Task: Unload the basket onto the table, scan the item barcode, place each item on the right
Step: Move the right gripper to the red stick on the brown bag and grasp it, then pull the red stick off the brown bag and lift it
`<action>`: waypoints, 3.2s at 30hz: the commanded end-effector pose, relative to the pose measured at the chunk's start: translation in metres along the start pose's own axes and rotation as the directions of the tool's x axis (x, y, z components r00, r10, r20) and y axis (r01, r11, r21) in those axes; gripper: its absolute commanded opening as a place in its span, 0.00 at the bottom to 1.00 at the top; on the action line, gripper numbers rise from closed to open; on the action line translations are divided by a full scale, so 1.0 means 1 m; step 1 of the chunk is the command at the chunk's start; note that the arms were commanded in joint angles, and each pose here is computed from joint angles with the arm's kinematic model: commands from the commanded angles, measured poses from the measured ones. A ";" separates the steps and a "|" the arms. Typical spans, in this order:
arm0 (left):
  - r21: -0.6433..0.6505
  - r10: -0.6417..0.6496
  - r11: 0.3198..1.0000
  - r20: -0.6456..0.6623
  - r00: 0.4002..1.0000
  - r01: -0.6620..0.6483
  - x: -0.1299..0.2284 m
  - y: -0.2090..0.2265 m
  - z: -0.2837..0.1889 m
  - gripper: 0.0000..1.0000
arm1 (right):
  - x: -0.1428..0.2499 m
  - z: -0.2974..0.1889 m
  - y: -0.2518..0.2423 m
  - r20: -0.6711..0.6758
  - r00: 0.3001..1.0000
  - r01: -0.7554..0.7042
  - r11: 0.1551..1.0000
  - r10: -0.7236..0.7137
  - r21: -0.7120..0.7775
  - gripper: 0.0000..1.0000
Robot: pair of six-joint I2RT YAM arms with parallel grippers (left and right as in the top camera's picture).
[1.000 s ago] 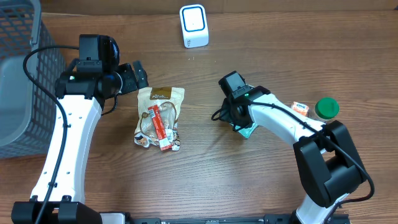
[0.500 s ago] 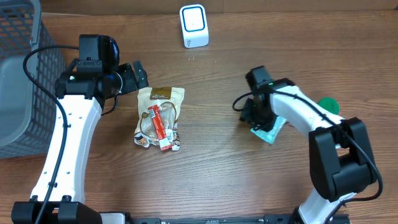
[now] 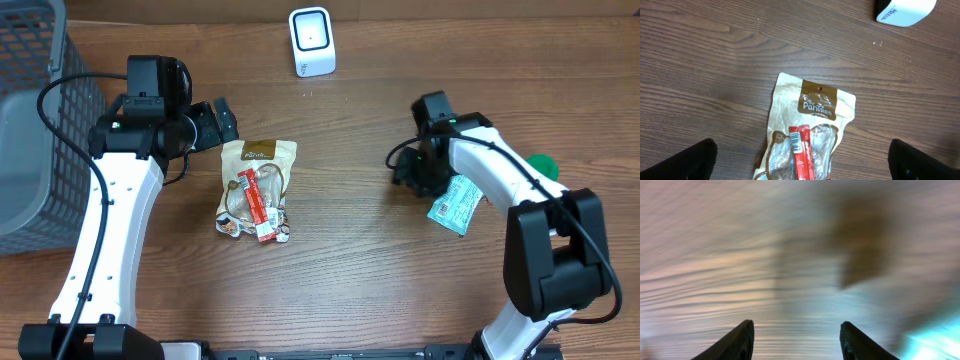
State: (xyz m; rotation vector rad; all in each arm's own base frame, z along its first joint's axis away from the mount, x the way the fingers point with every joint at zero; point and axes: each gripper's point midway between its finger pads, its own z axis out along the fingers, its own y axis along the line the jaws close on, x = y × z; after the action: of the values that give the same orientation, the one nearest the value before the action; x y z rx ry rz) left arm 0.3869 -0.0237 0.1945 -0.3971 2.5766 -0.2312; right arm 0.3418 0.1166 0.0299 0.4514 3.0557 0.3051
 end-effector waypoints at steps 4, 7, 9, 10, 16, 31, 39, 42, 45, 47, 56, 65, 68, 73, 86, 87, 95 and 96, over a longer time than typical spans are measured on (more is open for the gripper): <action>0.002 0.026 1.000 0.016 1.000 -0.026 -0.004 0.000 -0.004 1.00 | 0.029 -0.010 0.116 0.024 0.971 0.232 0.914 -0.237 -0.334 0.53; 0.002 0.026 1.000 0.016 1.000 -0.026 -0.004 0.000 -0.004 1.00 | 0.052 -0.009 0.157 0.087 0.933 0.354 0.858 -0.348 -0.373 0.52; 0.002 0.026 1.000 0.016 1.000 -0.026 -0.004 0.000 -0.004 1.00 | 0.068 -0.008 0.175 0.116 0.908 0.415 0.830 -0.402 -0.371 0.49; 0.002 0.026 1.000 0.016 1.000 -0.026 -0.004 0.000 -0.004 1.00 | 0.077 -0.006 0.183 0.128 0.895 0.444 0.819 -0.428 -0.364 0.48; 0.002 0.026 1.000 0.016 1.000 -0.026 -0.004 0.000 -0.004 1.00 | 0.124 0.001 0.209 0.153 0.828 0.557 0.765 -0.539 -0.323 0.44; 0.002 0.026 1.000 0.016 1.000 -0.026 -0.004 0.000 -0.004 1.00 | 0.150 0.007 0.240 0.217 0.791 0.609 0.706 -0.572 -0.362 0.43; 0.002 0.025 1.000 0.017 1.000 -0.025 -0.004 0.000 -0.004 1.00 | 0.153 0.038 0.231 0.155 0.799 0.596 0.728 -0.581 -0.340 0.43; 0.002 0.025 1.000 0.017 1.000 -0.025 -0.004 0.000 -0.004 1.00 | 0.158 0.042 0.234 0.138 0.797 0.593 0.716 -0.588 -0.368 0.43; 0.002 0.025 1.000 0.017 1.000 -0.025 -0.004 0.000 -0.004 1.00 | 0.159 0.045 0.235 0.128 0.803 0.583 0.721 -0.583 -0.375 0.43; 0.002 0.025 1.000 0.017 1.000 -0.025 -0.004 0.000 -0.004 1.00 | 0.160 0.049 0.233 0.120 0.804 0.581 0.725 -0.583 -0.371 0.42; 0.002 0.025 1.000 0.017 1.000 -0.025 -0.004 0.000 -0.004 1.00 | 0.160 0.052 0.232 0.107 0.815 0.565 0.737 -0.570 -0.370 0.16; 0.002 0.025 1.000 0.017 1.000 -0.025 -0.004 0.000 -0.004 1.00 | 0.139 0.023 0.235 0.151 0.831 0.545 0.732 -0.535 -0.409 0.04; 0.002 0.025 1.000 0.017 1.000 -0.025 -0.004 0.000 -0.004 1.00 | 0.136 0.019 0.227 0.135 0.838 0.534 0.744 -0.529 -0.401 0.04; 0.002 0.025 1.000 0.017 1.000 -0.025 -0.004 0.000 -0.004 1.00 | 0.138 0.021 0.215 0.108 0.806 0.573 0.723 -0.581 -0.386 0.04; 0.002 0.025 1.000 0.017 1.000 -0.025 -0.004 0.000 -0.004 1.00 | 0.140 -0.002 0.206 0.060 0.776 0.565 0.649 -0.628 -0.509 0.04; 0.002 0.025 1.000 0.017 1.000 -0.025 -0.004 0.000 -0.004 1.00 | 0.141 -0.011 0.208 0.078 0.756 0.580 0.610 -0.650 -0.540 0.04; 0.002 0.025 1.000 0.017 1.000 -0.025 -0.004 0.000 -0.004 1.00 | 0.109 -0.084 0.157 0.198 0.697 0.668 0.525 -0.689 -0.526 0.04; 0.002 0.025 1.000 0.017 1.000 -0.025 -0.004 0.000 -0.004 1.00 | 0.108 -0.089 0.149 0.201 0.690 0.677 0.522 -0.695 -0.518 0.04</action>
State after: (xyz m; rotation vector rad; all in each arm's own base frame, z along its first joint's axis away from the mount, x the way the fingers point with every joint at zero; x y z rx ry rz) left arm 0.3869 -0.0237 0.1945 -0.3971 2.5766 -0.2312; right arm 0.2711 0.2868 0.1147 -0.6458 2.8087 1.0813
